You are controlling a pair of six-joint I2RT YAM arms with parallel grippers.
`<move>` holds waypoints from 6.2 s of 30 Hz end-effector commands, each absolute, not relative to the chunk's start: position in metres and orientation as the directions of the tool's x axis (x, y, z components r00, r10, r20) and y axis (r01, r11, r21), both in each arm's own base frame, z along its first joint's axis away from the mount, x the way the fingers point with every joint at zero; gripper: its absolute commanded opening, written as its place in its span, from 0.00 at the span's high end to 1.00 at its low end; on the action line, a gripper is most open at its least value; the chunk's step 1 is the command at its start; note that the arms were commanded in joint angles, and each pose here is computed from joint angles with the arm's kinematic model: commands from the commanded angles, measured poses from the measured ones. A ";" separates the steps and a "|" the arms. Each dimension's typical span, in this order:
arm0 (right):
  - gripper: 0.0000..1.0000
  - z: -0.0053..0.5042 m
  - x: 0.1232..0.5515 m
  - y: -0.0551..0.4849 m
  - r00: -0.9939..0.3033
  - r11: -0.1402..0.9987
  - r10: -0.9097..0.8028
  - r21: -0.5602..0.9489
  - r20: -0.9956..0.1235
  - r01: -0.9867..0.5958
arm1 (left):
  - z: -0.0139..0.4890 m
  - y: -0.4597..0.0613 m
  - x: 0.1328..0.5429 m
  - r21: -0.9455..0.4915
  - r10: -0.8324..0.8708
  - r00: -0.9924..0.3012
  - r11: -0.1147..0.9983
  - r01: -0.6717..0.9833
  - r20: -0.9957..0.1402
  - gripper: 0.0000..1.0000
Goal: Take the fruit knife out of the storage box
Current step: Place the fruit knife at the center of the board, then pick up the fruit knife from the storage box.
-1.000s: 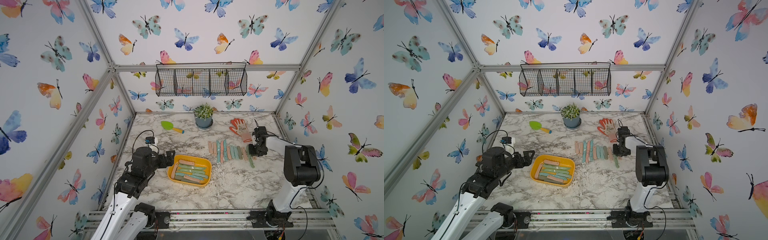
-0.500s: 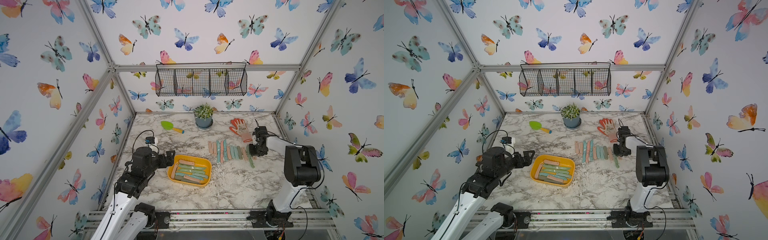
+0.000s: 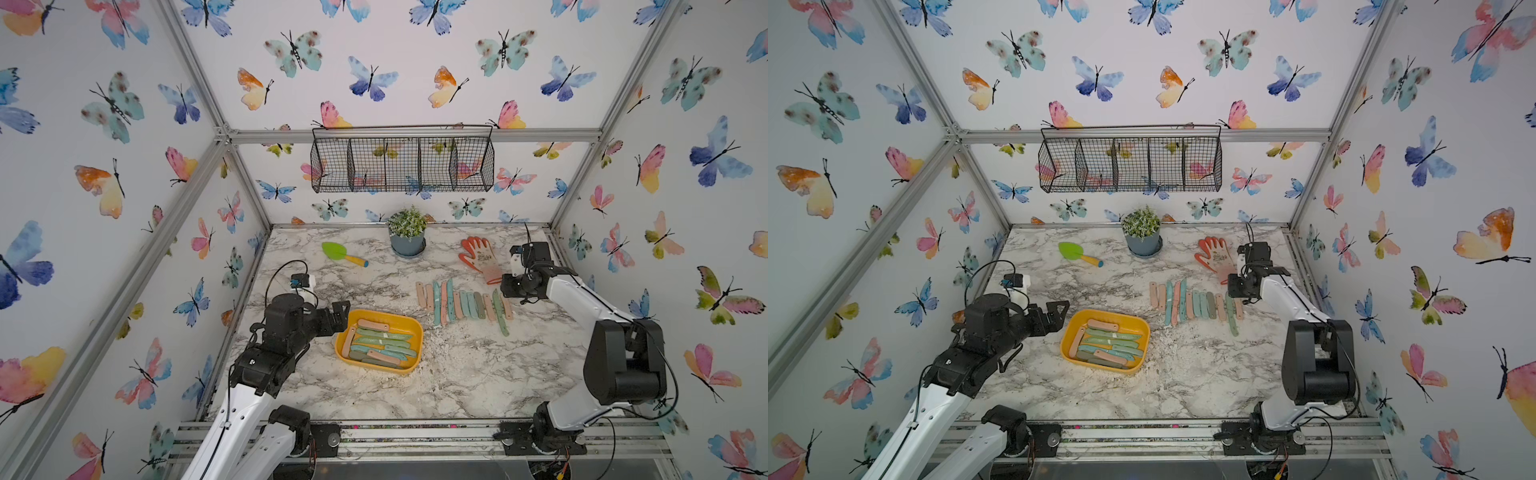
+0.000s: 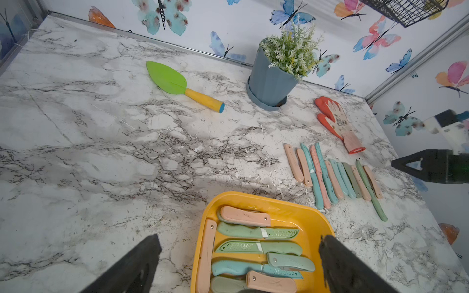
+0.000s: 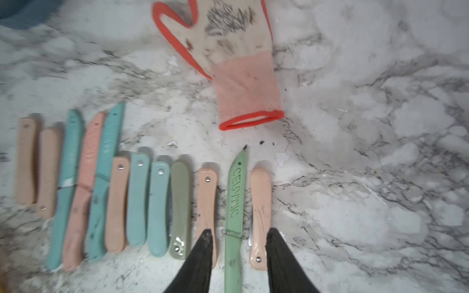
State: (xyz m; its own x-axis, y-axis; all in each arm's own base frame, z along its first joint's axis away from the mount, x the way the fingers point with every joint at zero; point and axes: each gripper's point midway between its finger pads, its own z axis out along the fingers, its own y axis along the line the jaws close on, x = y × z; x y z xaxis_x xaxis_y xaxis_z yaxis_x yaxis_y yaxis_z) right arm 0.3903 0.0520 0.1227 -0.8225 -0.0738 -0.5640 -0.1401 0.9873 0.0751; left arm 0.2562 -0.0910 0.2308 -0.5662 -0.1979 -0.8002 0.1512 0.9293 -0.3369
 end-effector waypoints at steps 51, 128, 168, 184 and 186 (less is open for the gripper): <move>0.33 0.049 0.186 0.408 -0.122 0.102 -0.950 0.083 -0.288 -0.991 | 0.241 -0.003 0.251 -0.228 -0.317 -0.387 0.939 -0.259 -0.866 0.01; 0.59 0.022 0.212 0.384 -0.386 0.396 -0.913 -0.065 -0.131 -0.916 | 0.241 -0.003 0.250 -0.230 -0.317 -0.387 0.939 -0.255 -0.866 0.02; 0.78 0.071 0.231 0.398 -0.406 0.454 -0.867 -0.123 -0.289 -0.883 | 0.242 -0.007 0.250 -0.238 -0.314 -0.392 0.943 -0.232 -0.865 0.02; 0.78 0.076 0.235 0.399 -0.425 0.480 -0.850 -0.123 -0.310 -0.869 | 0.242 -0.021 0.251 -0.253 -0.295 -0.411 0.955 -0.153 -0.863 0.02; 0.78 0.081 0.238 0.399 -0.436 0.493 -0.840 -0.118 -0.324 -0.862 | 0.242 -0.025 0.251 -0.259 -0.289 -0.415 0.957 -0.130 -0.862 0.01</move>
